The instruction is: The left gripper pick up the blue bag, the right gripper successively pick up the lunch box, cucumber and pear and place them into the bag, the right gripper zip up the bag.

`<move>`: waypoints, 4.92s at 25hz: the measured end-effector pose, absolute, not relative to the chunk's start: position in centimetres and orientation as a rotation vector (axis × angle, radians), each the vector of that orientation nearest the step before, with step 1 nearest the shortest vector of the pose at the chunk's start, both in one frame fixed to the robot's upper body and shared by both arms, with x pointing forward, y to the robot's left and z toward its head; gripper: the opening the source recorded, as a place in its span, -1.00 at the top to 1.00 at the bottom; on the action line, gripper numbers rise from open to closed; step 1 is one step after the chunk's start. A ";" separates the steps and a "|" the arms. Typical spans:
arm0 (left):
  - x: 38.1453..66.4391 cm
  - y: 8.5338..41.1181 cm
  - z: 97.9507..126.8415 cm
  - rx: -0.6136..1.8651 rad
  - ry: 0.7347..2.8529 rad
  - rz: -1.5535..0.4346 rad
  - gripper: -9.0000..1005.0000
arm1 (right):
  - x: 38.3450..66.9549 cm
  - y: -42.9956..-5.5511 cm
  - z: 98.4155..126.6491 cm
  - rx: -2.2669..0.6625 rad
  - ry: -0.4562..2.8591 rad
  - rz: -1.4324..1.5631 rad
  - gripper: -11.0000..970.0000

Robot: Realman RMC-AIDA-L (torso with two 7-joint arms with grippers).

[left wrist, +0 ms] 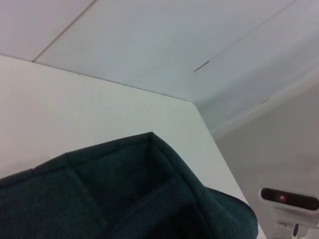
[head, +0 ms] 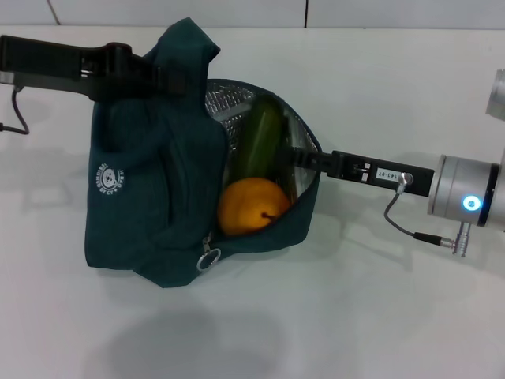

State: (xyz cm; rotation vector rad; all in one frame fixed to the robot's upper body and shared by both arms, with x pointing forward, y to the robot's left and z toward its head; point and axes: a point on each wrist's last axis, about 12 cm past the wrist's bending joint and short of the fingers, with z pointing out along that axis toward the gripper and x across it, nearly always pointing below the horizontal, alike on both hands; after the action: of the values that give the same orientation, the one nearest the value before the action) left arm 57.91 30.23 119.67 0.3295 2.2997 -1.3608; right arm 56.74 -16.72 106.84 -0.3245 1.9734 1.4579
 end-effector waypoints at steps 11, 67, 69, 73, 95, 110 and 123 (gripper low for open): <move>57.9 30.2 119.7 0.330 2.300 -1.360 0.90 | 56.6 -16.9 106.8 -0.337 1.955 1.444 0.20; 57.9 24.7 115.5 0.397 2.278 -1.593 0.89 | 53.6 -26.2 109.9 -0.251 1.508 1.457 0.78; 57.8 24.8 115.4 0.394 2.277 -1.593 0.89 | 53.7 -26.1 109.8 -0.244 1.512 1.456 0.74; 57.8 24.7 115.4 0.385 2.276 -1.597 0.89 | 53.6 -26.2 109.5 -0.225 1.521 1.453 0.66; 58.1 24.9 115.1 0.366 2.264 -1.560 0.89 | 51.3 -29.9 108.6 -0.084 1.499 1.406 -0.24; 58.0 25.2 114.7 0.357 2.272 -1.541 0.89 | 46.0 -32.1 108.2 -0.257 1.325 1.259 -0.78; 57.9 25.1 114.5 0.354 2.272 -1.543 0.89 | 46.3 -31.3 107.7 -0.262 1.352 1.288 -0.78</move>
State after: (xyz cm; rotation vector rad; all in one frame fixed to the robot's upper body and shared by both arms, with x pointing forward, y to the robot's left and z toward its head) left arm 57.91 25.06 114.52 0.3544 2.2724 -1.5431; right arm 46.28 -31.28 107.70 -0.2622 1.3524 1.2884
